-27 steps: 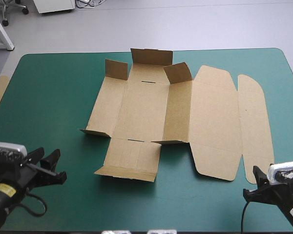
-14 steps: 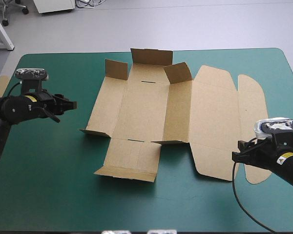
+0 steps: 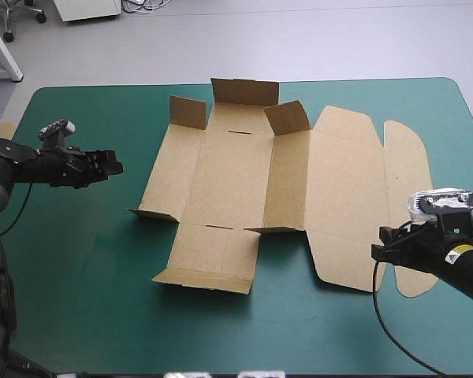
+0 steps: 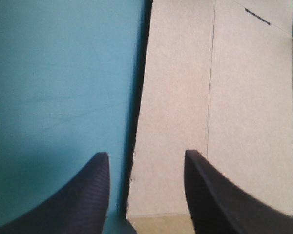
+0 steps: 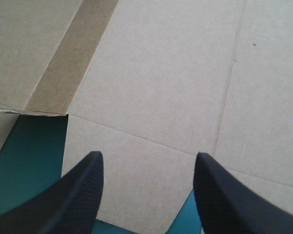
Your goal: Fold the box
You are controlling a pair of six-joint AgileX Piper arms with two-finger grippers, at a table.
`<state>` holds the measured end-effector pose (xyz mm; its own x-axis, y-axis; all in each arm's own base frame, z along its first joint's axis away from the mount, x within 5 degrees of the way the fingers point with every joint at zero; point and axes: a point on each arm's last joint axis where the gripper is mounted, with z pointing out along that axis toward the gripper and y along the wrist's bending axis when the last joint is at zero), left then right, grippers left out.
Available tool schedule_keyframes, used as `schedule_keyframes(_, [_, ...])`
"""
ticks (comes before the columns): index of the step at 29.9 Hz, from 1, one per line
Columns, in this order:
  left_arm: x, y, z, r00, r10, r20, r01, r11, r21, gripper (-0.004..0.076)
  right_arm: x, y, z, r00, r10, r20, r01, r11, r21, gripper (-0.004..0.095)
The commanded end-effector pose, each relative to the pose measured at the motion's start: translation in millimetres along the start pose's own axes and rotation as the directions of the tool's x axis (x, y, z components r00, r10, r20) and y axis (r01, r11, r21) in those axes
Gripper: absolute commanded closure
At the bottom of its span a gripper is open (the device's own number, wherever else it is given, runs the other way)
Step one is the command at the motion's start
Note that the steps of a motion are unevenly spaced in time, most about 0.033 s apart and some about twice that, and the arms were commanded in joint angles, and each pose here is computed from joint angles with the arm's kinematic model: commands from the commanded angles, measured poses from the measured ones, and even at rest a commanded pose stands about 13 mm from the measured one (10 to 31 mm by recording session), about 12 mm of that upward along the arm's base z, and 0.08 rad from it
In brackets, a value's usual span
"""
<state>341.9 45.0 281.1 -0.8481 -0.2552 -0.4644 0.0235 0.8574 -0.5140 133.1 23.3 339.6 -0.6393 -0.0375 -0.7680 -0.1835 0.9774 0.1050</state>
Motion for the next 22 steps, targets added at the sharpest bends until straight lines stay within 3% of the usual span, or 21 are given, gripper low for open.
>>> schedule_keyframes(1, [-15.1,-6.0,-1.6,0.996,-0.014,0.092,0.007,0.998,0.069,0.0374,-12.5,2.2,-7.2,0.997,0.009,0.072,-0.007,1.000,-0.015,0.0380])
schedule_keyframes(6, [-14.8,7.2,28.1,0.997,-0.058,0.041,0.051,0.986,0.160,0.0330,-10.8,3.0,-7.6,0.998,0.014,0.056,-0.013,1.000,-0.024,0.0379])
schedule_keyframes(13, [-5.4,24.1,64.3,0.993,-0.094,-0.073,0.107,0.974,0.201,0.0329,-10.1,3.2,-7.5,0.999,0.018,0.048,-0.017,1.000,-0.026,0.0380])
schedule_keyframes(22, [9.0,-9.6,103.4,0.986,0.024,-0.164,0.015,0.972,0.233,0.0329,-10.1,3.3,-7.5,0.998,0.028,0.048,-0.027,0.999,-0.028,0.0381])
